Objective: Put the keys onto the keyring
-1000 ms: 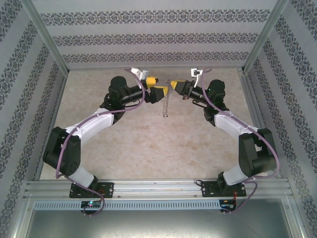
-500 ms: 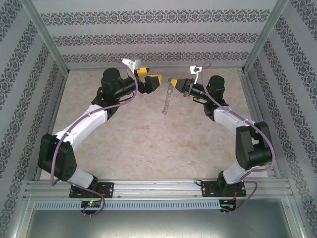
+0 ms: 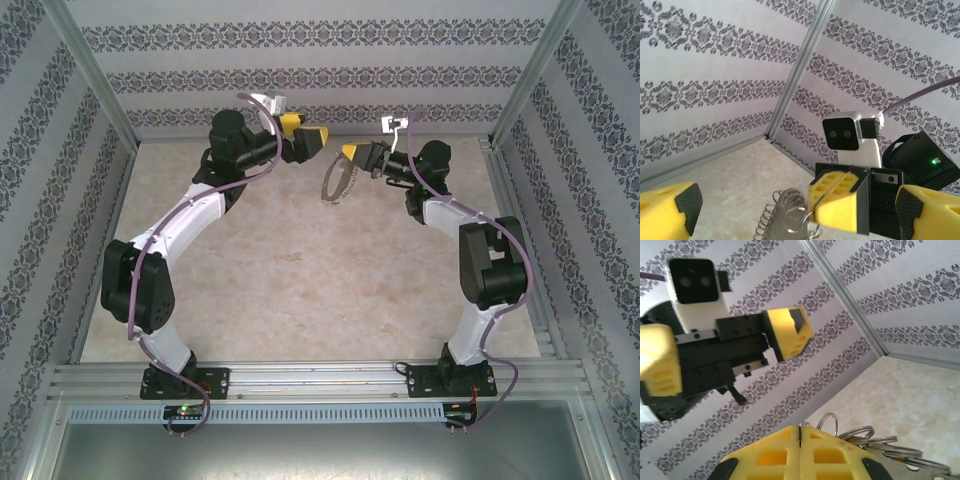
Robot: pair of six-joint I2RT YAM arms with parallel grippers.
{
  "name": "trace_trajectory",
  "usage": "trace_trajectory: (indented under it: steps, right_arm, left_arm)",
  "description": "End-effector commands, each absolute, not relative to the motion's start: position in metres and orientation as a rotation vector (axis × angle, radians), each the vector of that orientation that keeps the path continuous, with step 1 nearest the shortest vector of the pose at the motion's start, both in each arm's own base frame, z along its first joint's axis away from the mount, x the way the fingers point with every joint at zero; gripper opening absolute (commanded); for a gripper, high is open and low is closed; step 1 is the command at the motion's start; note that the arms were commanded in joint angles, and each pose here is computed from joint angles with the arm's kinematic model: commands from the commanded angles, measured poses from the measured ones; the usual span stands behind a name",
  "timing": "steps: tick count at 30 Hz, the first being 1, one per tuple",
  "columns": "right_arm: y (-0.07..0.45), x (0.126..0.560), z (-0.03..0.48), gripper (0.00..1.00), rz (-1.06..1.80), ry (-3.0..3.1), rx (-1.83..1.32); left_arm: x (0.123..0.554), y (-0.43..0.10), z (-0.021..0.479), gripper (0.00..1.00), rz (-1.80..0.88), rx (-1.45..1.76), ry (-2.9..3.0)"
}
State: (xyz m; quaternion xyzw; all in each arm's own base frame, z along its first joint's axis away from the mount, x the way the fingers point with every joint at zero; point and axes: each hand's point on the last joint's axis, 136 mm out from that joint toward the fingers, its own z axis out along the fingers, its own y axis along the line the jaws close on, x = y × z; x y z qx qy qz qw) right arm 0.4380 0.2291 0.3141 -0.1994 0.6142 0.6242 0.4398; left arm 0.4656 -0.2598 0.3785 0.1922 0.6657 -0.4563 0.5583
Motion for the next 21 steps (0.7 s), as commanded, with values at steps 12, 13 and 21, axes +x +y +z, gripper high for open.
trace_trajectory:
  steps: [12, 13, 21]
  right_arm:
    - [0.206, 0.461, 0.358, 0.00, 1.646, 1.364, -0.286]
    - [0.204, 0.464, 0.356, 0.00, 1.656, 1.366, -0.252]
    - [0.208, 0.474, 0.341, 0.00, 1.697, 1.400, -0.173]
  left_arm:
    - [0.466, -0.262, 0.386, 1.00, -1.527, 0.405, 1.590]
    - [0.466, -0.262, 0.383, 1.00, -1.535, 0.390, 1.605]
    - [0.470, -0.266, 0.348, 1.00, -1.451, 0.303, 1.749]
